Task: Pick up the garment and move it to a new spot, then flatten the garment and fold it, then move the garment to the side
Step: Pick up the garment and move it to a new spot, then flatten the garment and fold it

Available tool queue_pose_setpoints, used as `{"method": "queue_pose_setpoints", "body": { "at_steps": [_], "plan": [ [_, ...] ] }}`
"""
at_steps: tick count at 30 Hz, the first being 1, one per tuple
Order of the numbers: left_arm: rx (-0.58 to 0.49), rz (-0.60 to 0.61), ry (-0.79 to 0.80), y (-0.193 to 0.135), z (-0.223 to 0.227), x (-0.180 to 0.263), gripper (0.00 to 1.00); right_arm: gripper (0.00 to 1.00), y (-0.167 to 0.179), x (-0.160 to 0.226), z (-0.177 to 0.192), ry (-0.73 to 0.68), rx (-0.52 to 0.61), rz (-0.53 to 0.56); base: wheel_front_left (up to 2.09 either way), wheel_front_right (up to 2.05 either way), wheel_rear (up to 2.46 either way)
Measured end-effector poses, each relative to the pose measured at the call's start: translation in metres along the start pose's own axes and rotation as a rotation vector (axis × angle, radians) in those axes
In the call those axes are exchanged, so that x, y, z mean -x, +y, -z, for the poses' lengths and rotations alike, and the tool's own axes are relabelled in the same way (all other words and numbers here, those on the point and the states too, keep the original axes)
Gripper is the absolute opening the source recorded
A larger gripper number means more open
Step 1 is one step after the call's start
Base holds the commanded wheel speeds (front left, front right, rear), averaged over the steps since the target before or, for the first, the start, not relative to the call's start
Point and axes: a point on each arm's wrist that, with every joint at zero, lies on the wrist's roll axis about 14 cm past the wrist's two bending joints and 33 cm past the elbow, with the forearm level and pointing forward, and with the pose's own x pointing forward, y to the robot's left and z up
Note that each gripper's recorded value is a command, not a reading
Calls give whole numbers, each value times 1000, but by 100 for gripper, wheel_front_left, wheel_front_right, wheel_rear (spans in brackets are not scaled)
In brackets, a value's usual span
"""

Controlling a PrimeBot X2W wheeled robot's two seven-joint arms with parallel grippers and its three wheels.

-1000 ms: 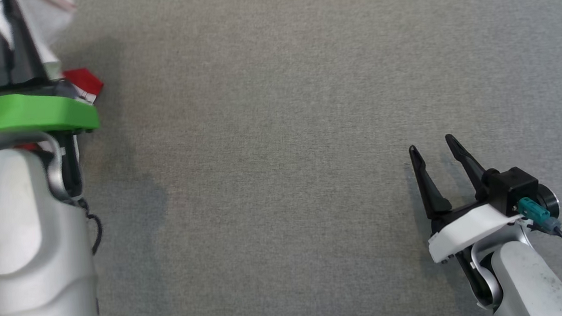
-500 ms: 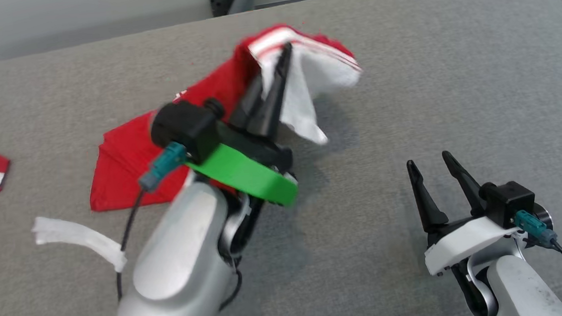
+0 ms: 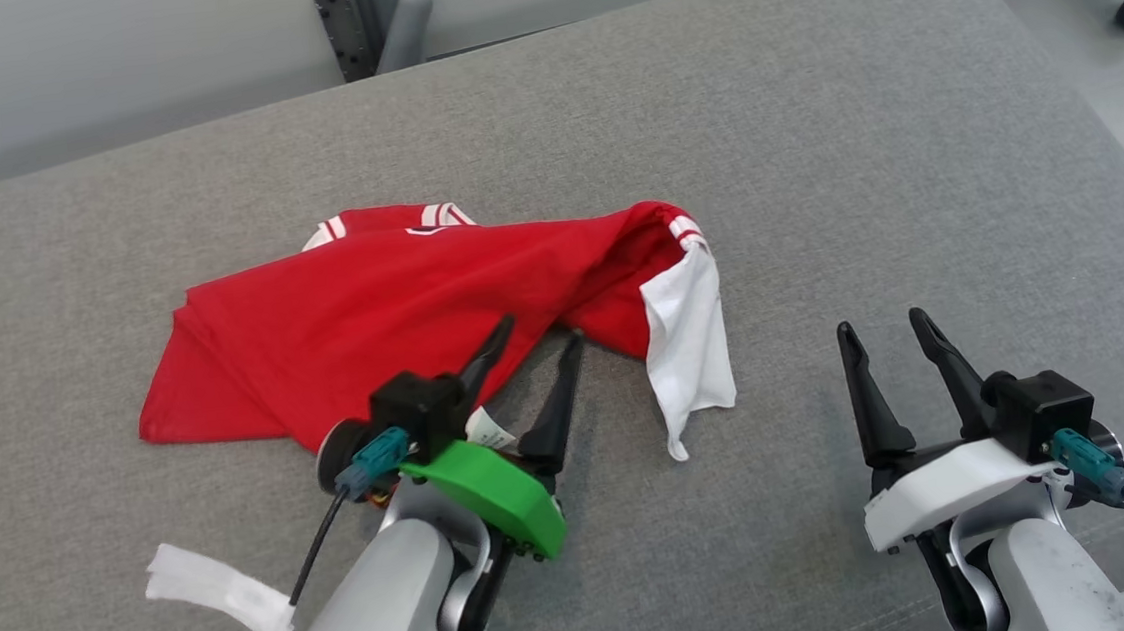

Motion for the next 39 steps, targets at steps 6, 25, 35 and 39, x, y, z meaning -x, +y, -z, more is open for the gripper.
{"method": "queue_pose_setpoints", "body": {
  "at_steps": [6, 25, 35, 39],
  "plan": [
    [-41, -245, -65, 61, -15, 45, 100, 100, 22, -7, -8, -28, -8, -64, 0, 0, 0],
    [-107, -595, -144, 101, -20, 184, 100, 100, 47, 15, -29, -98, -25, -132, 0, 0, 0],
    [-6, -500, -27, 100, 16, 138, 100, 100, 48, -5, -23, -74, 0, -149, 0, 0, 0],
    [26, -489, 30, 112, 32, 117, 100, 100, 41, -14, -10, -37, 11, -134, 0, 0, 0]
  ]
}}
